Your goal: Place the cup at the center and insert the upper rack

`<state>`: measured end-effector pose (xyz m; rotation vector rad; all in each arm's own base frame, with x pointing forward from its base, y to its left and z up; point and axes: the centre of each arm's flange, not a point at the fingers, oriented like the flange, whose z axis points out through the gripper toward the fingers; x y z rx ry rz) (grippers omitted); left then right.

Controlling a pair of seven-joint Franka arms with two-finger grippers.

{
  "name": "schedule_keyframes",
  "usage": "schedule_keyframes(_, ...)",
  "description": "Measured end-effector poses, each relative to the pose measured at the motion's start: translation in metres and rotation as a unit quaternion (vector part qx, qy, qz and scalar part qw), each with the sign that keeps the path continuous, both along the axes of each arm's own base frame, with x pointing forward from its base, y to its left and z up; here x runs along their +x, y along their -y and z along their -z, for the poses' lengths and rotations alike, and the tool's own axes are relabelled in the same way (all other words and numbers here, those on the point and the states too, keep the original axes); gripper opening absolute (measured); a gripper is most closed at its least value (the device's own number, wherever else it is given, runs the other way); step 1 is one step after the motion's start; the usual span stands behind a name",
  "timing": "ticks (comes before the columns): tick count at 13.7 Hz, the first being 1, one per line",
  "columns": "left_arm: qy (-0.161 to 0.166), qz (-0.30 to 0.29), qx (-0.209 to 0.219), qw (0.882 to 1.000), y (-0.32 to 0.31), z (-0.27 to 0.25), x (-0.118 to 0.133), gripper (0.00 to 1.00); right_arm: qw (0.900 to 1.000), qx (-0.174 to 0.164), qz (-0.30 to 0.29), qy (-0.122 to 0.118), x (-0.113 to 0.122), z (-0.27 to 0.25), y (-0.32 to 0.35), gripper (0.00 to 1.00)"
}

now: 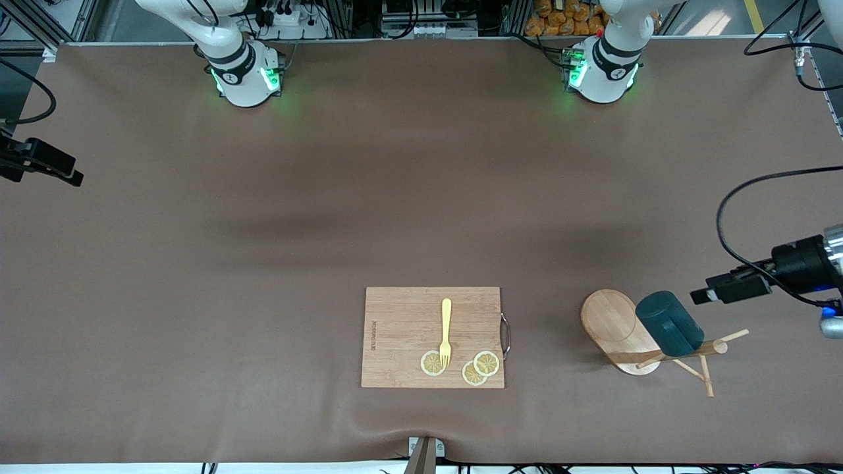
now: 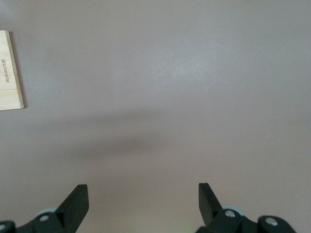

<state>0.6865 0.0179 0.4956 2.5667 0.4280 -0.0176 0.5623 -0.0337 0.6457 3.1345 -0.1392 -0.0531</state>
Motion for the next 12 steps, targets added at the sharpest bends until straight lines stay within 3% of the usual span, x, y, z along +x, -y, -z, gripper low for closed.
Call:
schedule_keyframes(2, 0.022, 0.045, 0.079, 0.996, 0.025, -0.024, -0.009, 1.0, 1.0, 0.0, 0.0, 0.0, 0.0, 0.0, 0.0, 1.0)
schedule_keyframes(4, 0.038, 0.07, 0.132, 0.988, 0.039, -0.046, -0.018, 1.0, 1.0, 0.0, 0.0, 0.0, 0.0, 0.0, 0.0, 1.0)
schedule_keyframes(8, 0.049, 0.093, 0.165, 0.981, 0.037, -0.074, -0.034, 1.0, 1.0, 0.0, 0.0, 0.0, 0.0, 0.0, 0.0, 1.0)
schedule_keyframes(12, 0.035, 0.108, 0.193, 0.975, 0.036, -0.093, -0.053, 1.0, 1.0, 0.001, 0.0, 0.0, 0.0, 0.0, 0.0, 1.0)
